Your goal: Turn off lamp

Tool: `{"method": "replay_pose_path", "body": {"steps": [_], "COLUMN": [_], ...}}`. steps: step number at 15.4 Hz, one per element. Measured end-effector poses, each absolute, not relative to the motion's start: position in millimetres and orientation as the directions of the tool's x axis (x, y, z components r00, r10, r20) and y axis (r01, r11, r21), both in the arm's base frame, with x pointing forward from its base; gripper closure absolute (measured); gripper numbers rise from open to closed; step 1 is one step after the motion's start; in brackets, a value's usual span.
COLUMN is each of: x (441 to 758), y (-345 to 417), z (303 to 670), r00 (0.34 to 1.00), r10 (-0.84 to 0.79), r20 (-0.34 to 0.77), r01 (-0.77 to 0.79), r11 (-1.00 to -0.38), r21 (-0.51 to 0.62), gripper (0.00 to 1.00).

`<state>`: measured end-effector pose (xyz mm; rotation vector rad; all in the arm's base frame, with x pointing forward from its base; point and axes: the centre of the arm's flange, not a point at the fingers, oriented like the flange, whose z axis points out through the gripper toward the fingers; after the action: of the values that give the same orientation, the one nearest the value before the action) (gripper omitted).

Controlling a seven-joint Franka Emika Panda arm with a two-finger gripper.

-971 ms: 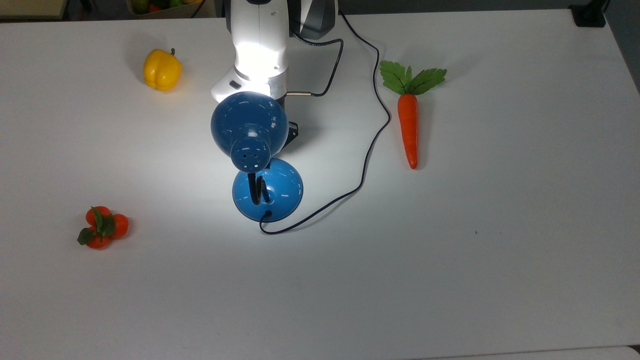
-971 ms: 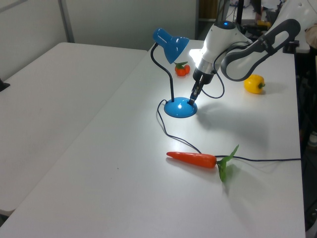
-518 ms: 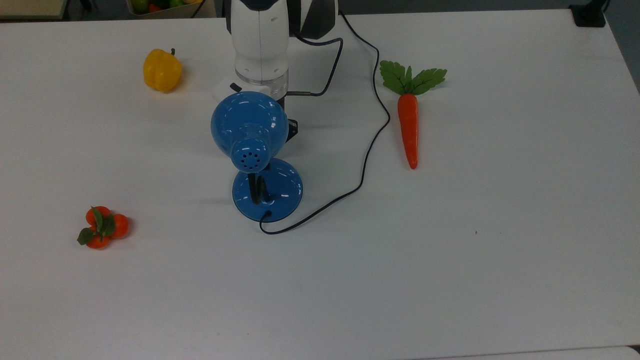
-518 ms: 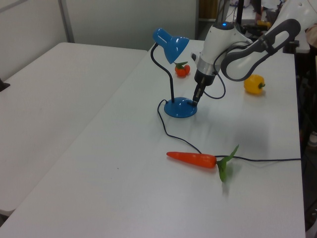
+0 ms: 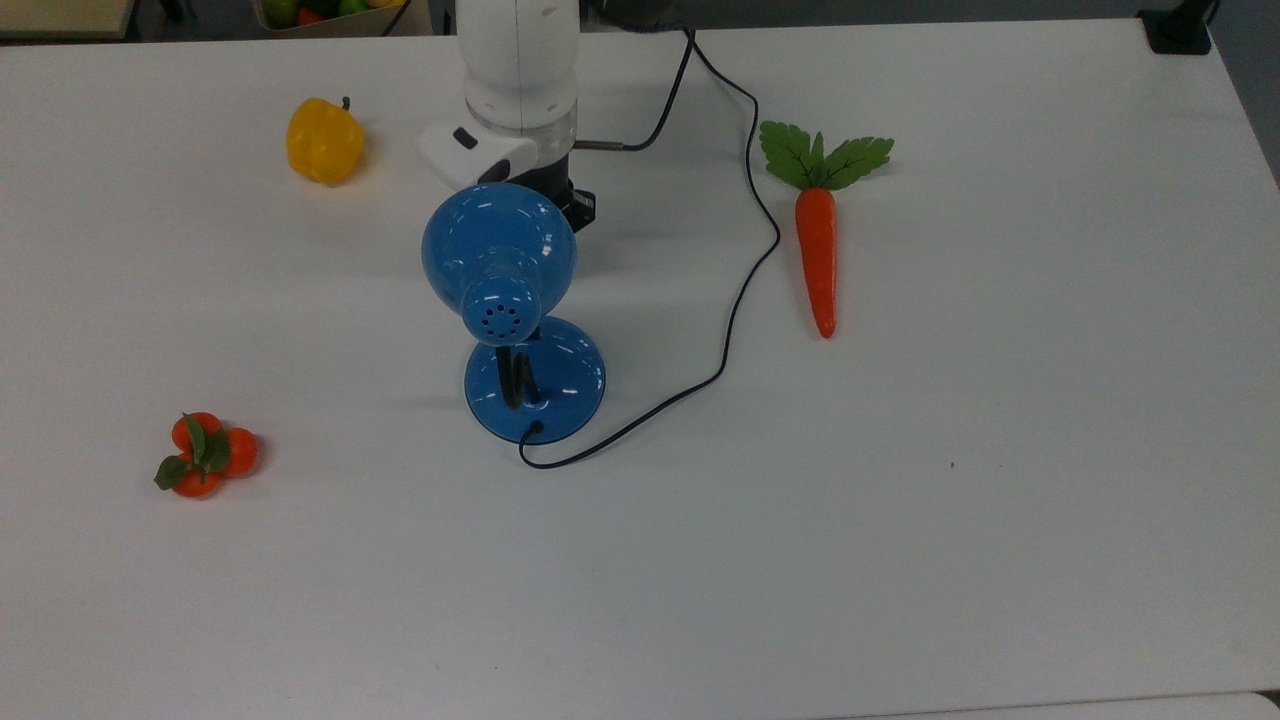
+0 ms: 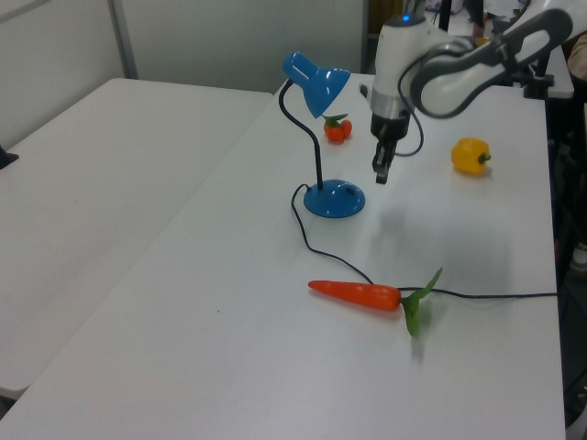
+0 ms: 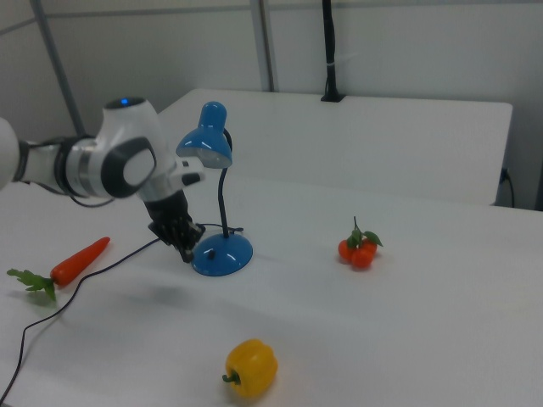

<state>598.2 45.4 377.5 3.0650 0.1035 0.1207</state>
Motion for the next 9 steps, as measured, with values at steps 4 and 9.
{"method": "replay_pose_path", "body": {"steps": [4,9], "x": [589.6,582.6], "y": [46.5,54.1], "z": [452.3,540.6], "r00": [0.999,1.000], "r10": [0.026,0.018], "r20": [0.027,0.021], "r01": [0.024,0.016], "r11": [-0.996,-0.996], "r21": [0.082,0.086], "gripper": [0.99,0.99]}}
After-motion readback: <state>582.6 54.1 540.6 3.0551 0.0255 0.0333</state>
